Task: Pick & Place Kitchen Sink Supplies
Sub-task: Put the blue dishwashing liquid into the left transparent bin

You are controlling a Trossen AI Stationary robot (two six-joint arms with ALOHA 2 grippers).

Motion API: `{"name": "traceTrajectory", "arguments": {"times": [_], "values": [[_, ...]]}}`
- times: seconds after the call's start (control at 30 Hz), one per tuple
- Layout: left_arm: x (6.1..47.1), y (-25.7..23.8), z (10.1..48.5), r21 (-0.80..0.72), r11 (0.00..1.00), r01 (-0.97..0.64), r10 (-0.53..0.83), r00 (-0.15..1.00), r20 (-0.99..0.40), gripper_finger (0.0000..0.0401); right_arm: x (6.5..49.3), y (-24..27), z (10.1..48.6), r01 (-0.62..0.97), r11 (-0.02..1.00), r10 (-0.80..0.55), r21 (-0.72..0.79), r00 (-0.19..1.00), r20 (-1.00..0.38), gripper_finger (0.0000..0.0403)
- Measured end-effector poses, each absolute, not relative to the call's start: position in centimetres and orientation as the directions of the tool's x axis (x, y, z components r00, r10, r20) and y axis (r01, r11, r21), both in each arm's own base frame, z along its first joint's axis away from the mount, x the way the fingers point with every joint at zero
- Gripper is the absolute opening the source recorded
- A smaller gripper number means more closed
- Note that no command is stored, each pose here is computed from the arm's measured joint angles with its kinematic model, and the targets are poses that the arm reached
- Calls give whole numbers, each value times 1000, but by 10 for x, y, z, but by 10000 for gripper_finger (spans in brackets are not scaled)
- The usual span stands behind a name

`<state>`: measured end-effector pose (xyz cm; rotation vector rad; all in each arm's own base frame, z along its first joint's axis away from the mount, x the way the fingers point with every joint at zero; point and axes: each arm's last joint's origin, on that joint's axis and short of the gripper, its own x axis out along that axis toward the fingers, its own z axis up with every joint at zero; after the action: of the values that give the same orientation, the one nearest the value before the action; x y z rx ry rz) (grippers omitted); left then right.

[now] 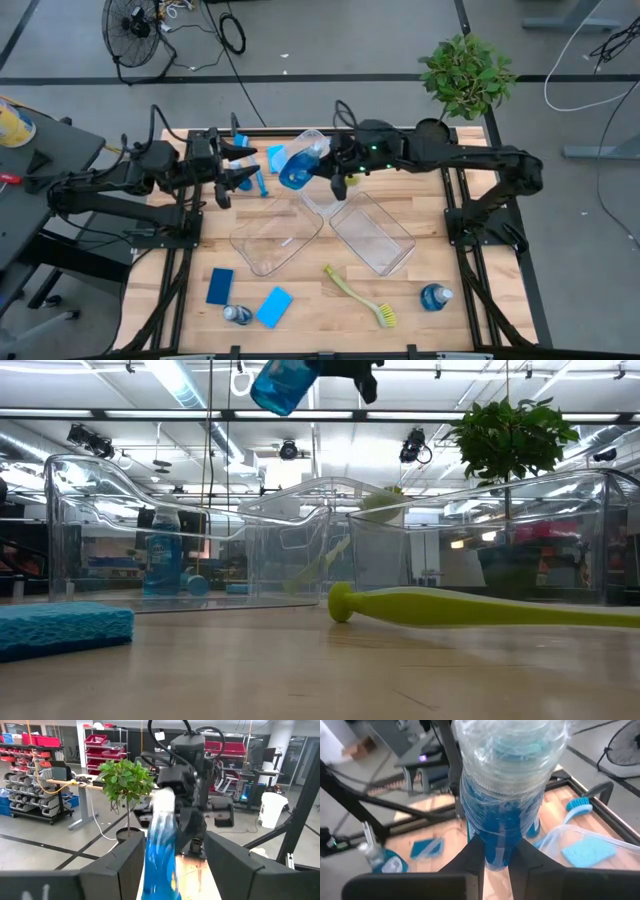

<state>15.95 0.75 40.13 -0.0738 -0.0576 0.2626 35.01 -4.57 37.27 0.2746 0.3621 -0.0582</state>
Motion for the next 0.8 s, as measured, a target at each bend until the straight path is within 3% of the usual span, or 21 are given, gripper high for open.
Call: {"name": "traceTrajectory", "arguments": {"times": [0.37, 0.8], "values": [[162, 8, 399, -75, 963, -259, 261, 965, 28, 211, 373, -47, 365, 42, 960, 71, 278, 920, -385, 51], [183, 8, 388, -55, 963, -264, 261, 964, -45, 211, 377, -48, 363, 39, 966, 62, 256, 925, -375, 51]]}}
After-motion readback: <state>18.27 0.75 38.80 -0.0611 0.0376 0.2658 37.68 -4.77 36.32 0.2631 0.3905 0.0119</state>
